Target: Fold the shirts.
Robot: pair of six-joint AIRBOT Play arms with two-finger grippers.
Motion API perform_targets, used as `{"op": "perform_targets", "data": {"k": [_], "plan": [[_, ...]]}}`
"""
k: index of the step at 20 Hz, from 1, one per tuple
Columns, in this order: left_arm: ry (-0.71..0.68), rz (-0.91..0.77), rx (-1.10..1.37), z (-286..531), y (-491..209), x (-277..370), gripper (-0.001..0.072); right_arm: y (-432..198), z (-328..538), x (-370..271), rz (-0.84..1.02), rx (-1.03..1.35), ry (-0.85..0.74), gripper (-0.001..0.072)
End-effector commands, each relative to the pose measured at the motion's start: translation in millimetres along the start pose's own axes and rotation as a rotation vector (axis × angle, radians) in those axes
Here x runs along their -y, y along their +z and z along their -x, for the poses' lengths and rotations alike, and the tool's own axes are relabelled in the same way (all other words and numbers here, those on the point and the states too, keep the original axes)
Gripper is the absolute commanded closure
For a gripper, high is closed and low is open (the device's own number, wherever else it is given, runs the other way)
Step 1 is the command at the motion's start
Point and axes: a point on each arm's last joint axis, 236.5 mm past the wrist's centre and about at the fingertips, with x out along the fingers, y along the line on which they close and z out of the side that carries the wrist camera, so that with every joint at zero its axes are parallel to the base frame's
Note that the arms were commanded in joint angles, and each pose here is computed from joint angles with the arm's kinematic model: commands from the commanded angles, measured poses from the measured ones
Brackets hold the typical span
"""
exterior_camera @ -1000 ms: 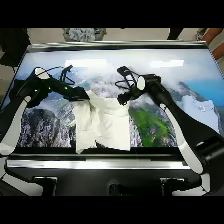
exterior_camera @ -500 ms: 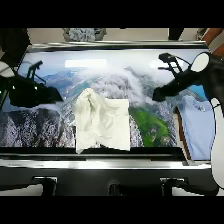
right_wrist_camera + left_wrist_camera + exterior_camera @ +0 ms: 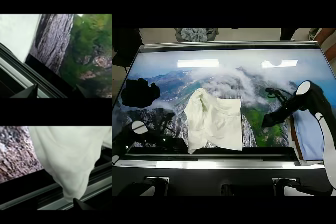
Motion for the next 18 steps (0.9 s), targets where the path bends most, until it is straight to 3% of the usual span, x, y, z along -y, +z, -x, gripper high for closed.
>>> {"op": "perform_targets", "data": {"k": [1, 5, 8, 9, 11, 12, 18], "plan": [[-0.003, -0.081, 0.054, -24.4, -3.0, 12.4, 0.0192, -11.8, -20.9, -4.1, -0.011, -0.018, 0.052, 0.0141], [-0.015, -0.112, 0.002, -39.4, -10.7, 21.9, 0.0217, -19.9, -29.1, -5.3, -0.02, -0.04, 0.068, 0.0141], [-0.011, -0.117, 0.008, -40.9, -8.4, 20.7, 0.0276, -25.4, -34.0, -6.6, -0.028, -0.056, 0.08, 0.0141], [-0.01, -0.125, 0.011, -41.0, -7.7, 20.2, 0.0353, -25.4, -34.5, -6.4, -0.03, -0.055, 0.08, 0.0141], [-0.002, -0.123, 0.036, -41.2, -1.4, 18.7, 0.0597, -19.8, -35.8, -11.3, -0.035, -0.029, 0.103, 0.0141], [0.0, -0.123, 0.048, -40.9, 1.5, 18.3, 0.0677, -16.7, -41.0, -18.6, -0.042, -0.013, 0.134, 0.014], [-0.002, -0.135, 0.059, -36.3, 2.4, 21.4, 0.0678, -27.7, -124.8, -82.1, -0.021, -0.035, 0.242, 0.0035]]}}
